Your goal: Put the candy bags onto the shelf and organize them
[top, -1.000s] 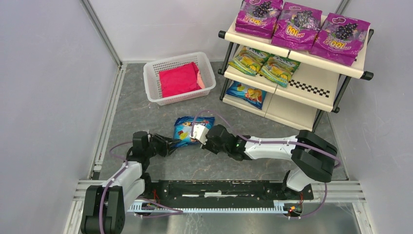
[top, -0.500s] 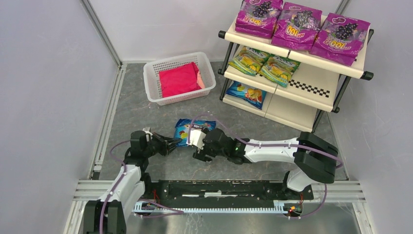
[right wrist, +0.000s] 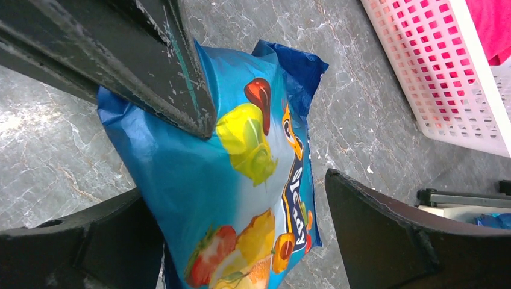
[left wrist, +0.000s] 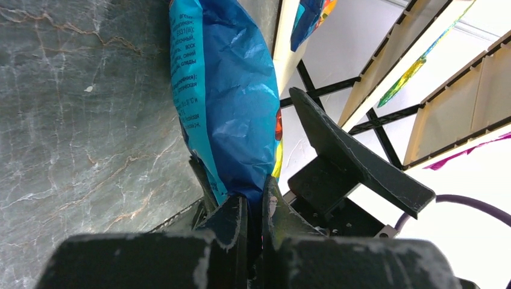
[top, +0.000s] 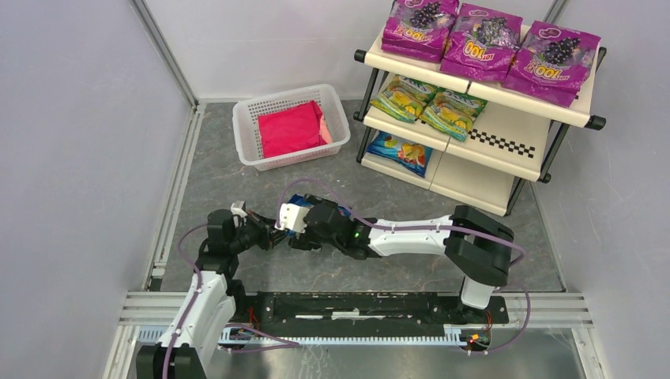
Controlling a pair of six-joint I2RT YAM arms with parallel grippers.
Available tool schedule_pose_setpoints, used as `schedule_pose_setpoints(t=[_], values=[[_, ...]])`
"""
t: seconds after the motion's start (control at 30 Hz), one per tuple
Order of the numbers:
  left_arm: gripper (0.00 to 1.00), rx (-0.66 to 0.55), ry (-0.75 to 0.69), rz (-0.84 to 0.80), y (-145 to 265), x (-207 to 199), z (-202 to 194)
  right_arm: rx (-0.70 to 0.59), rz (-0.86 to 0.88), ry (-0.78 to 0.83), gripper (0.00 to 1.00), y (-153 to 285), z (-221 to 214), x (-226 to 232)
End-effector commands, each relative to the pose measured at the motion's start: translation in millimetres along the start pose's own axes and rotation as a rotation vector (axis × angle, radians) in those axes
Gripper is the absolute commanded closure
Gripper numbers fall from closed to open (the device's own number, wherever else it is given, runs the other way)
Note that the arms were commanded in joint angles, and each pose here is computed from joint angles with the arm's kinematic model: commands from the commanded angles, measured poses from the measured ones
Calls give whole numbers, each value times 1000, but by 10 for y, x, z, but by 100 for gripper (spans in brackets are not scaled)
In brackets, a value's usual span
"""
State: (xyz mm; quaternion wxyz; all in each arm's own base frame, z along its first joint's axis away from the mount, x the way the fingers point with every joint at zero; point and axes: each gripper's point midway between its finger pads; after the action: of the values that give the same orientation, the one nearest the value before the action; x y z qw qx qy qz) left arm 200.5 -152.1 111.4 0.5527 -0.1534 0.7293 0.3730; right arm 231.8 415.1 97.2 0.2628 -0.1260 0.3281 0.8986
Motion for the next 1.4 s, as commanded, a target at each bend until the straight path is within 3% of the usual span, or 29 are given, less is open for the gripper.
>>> schedule_pose_setpoints(t=[0.0, 0.23, 0.33, 0.4, 0.5, 0.57, 0.63, 0.7, 0.8, 1.0, 1.2, 1.37], values=[[98, 90, -77, -148, 147, -560, -160, -6, -68, -23, 2, -61, 100, -102], [98, 68, -181, -143, 215, -750, -148, 49, -130, -86, 2, -139, -69, -132], [98, 70, -182, -143, 216, -753, -151, 14, -118, -111, 10, -118, 11, -125], [98, 71, -178, -139, 211, -737, -149, -16, -103, -129, 18, -97, 72, -113], [97, 74, -180, -127, 210, -707, -155, -66, -99, -166, 41, -34, 160, -119], [90, 66, -208, -107, 213, -679, -145, -97, -94, -183, 52, 16, 192, -121], [69, 52, -248, -83, 226, -673, -127, -120, -93, -193, 60, 76, 223, -137], [41, 40, -293, -48, 260, -699, -110, -133, -101, -198, 66, 146, 235, -176], [23, -9, -421, 19, 353, -801, -32, -142, -134, -183, 74, 295, 221, -286], [11, -190, -691, 206, 661, -1011, 292, -114, -174, -92, 81, 641, 17, -540], [11, -362, -832, 316, 938, -1151, 555, 46, -275, 58, 84, 1084, -431, -915], [11, -384, -902, 312, 955, -1181, 602, 204, -412, 197, 84, 1567, -832, -1376]])
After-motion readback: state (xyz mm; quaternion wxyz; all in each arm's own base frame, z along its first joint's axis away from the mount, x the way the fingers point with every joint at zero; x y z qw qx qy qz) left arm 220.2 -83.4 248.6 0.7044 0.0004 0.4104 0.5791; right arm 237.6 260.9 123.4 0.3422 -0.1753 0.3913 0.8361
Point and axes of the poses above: each gripper's point midway between its finger pads, its own y axis back along the fingers, its own x axis along the line the jaws close on, z = x × y, and after that the axes turned 4 degrees about -y, right-handed
